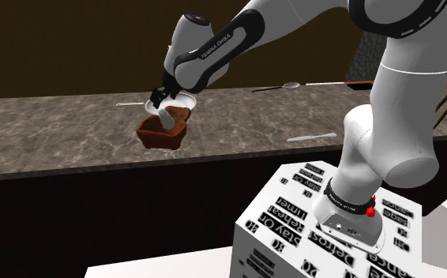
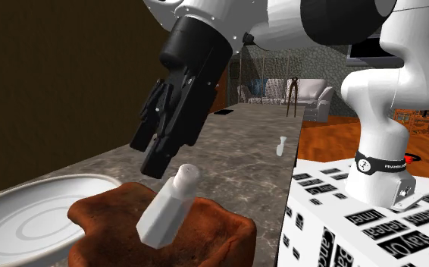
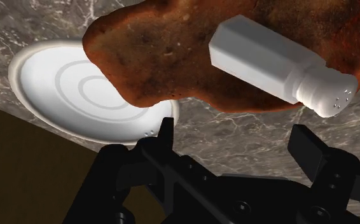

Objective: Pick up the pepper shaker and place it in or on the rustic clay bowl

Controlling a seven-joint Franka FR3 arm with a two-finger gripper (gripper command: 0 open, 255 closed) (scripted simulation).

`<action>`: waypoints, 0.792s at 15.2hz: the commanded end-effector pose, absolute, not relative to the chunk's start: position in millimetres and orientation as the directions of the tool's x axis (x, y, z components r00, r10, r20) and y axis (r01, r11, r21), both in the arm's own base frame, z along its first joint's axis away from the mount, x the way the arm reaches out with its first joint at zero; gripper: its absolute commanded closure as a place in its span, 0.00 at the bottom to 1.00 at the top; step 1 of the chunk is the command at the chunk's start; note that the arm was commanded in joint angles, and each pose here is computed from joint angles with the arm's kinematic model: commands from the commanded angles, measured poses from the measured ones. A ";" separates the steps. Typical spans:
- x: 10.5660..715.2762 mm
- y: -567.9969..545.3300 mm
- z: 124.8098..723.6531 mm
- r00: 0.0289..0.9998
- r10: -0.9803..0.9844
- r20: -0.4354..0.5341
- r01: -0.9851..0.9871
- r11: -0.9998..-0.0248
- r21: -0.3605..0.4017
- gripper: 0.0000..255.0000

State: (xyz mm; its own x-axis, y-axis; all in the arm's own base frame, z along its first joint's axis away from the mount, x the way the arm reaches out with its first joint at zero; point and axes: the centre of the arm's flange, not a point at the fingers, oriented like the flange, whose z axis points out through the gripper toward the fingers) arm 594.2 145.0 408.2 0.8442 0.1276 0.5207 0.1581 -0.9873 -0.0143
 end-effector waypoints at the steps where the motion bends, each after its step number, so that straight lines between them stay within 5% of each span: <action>1: 594.2 145.0 408.2 0.844 0.128 0.521 0.158 -0.987 -0.014 0.00; 12: 568.6 140.3 450.9 0.844 0.128 0.521 0.158 -0.987 -0.014 0.00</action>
State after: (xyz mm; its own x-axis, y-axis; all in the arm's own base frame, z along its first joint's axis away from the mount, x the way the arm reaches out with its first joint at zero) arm 568.6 140.3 450.8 0.8441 0.1276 0.5207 0.1581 -0.9873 -0.0143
